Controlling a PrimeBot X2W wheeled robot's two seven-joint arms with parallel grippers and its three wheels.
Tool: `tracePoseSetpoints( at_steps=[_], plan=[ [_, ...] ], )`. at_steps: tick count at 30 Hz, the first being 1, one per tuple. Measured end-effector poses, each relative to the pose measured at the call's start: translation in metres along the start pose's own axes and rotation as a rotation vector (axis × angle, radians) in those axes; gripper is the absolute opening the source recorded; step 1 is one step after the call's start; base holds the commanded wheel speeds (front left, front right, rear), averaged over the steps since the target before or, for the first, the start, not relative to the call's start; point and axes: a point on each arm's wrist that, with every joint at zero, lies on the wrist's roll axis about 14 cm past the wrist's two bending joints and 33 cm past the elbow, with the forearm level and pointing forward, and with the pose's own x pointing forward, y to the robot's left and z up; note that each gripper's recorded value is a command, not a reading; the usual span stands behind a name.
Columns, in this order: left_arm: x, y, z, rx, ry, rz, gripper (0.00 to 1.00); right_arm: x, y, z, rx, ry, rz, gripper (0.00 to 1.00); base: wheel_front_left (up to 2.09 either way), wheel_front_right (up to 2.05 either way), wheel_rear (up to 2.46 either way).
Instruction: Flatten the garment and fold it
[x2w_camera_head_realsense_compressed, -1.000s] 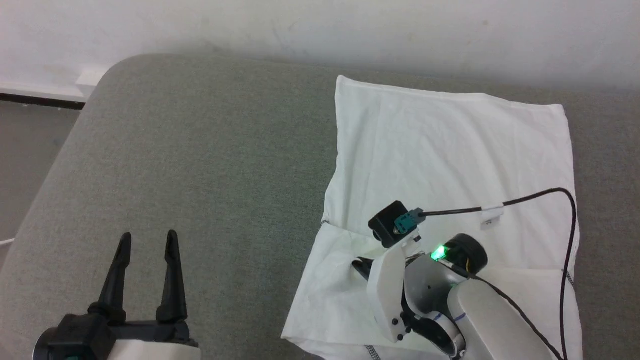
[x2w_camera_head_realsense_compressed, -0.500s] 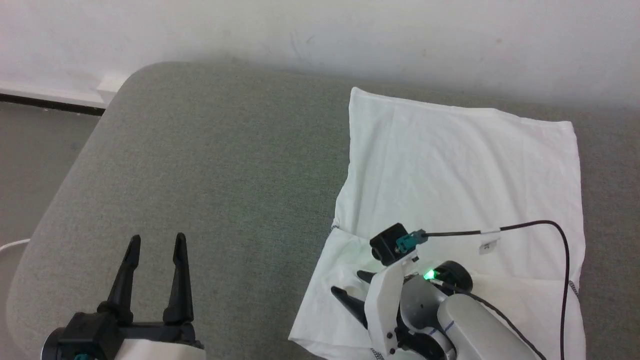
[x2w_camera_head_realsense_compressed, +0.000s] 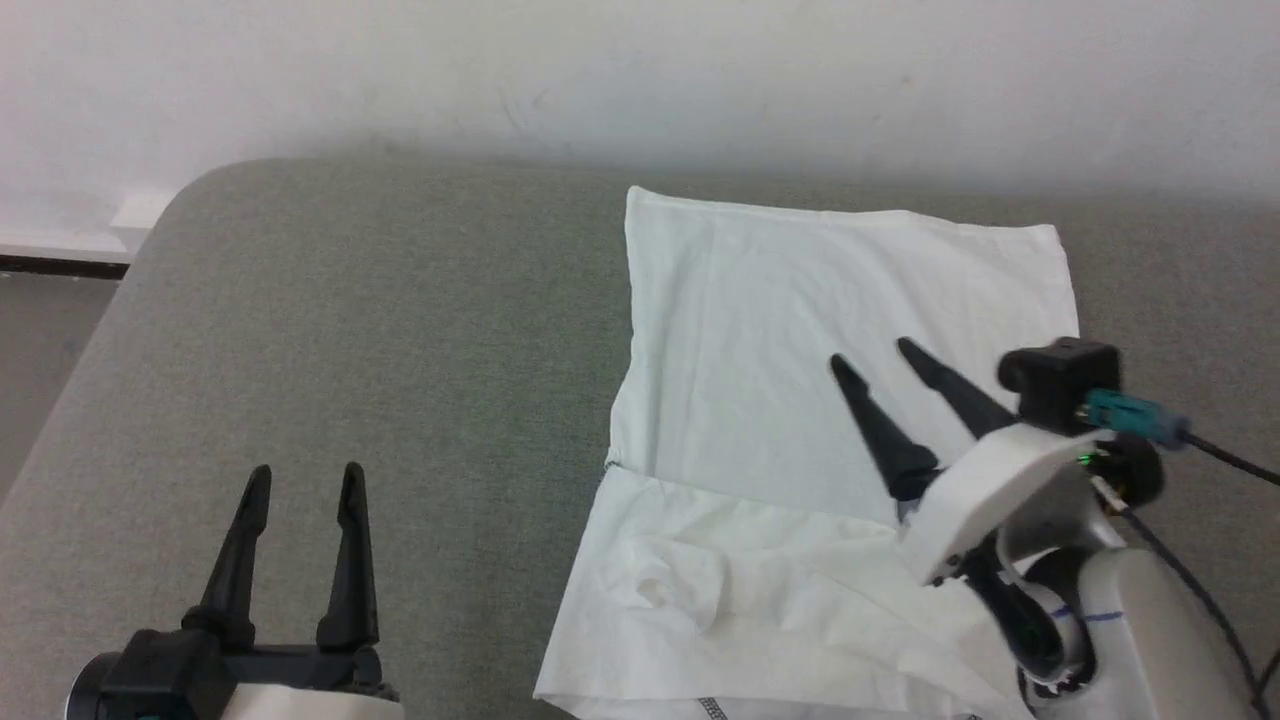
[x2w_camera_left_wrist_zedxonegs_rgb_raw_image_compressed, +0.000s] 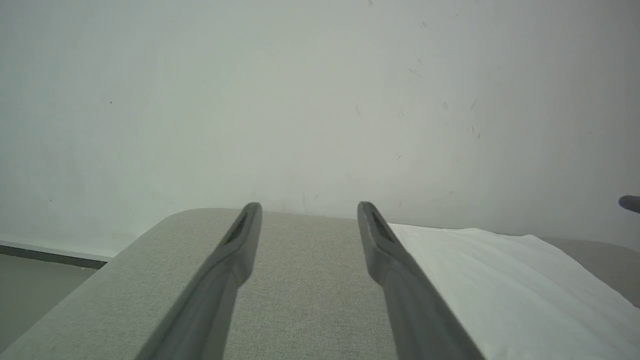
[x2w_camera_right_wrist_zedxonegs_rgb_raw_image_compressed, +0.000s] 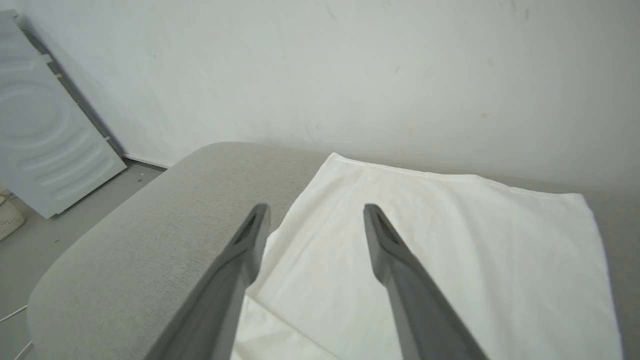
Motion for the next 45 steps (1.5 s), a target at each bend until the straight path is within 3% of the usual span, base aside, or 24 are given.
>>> tracePoseSetpoints(
  at_steps=[6, 10, 14, 19, 27, 37, 42, 45],
  plan=[
    [0.008, -0.014, -0.006, -0.017, 0.002, -0.043, 1.0, -0.054, -0.069, 0.039, -0.051, -0.224, -0.245, 1.0, 0.0, 0.0, 0.0],
    [0.011, -0.026, -0.008, -0.033, -0.005, -0.084, 1.0, -0.091, -0.104, 0.031, -0.082, -0.266, -0.388, 1.0, 0.0, 0.0, 0.0],
    [0.01, -0.035, -0.018, -0.037, 0.017, -0.113, 1.0, -0.114, -0.119, 0.011, -0.105, -0.25, -0.461, 1.0, 0.0, 0.0, 0.0],
    [0.004, -0.038, -0.034, -0.047, 0.069, -0.113, 1.0, -0.128, -0.124, -0.01, -0.072, -0.243, -0.491, 1.0, 0.0, 0.0, 0.0],
    [0.024, -0.045, -0.034, -0.046, 0.049, -0.167, 1.0, -0.118, -0.126, -0.01, -0.08, -0.245, -0.482, 1.0, 0.0, 0.0, 0.0],
    [0.153, -0.071, 0.017, 0.129, -0.057, -0.394, 1.0, -0.08, -0.135, -0.011, -0.087, -0.241, -0.452, 1.0, 0.0, 0.0, 0.0],
    [0.213, -0.093, 0.021, 0.209, -0.005, -0.485, 1.0, -0.064, -0.144, -0.022, -0.08, -0.223, -0.45, 1.0, 0.0, 0.0, 0.0],
    [0.242, -0.108, 0.009, 0.202, 0.065, -0.534, 1.0, -0.06, -0.152, -0.031, -0.076, -0.204, -0.462, 1.0, 0.0, 0.0, 0.0]
  ],
)
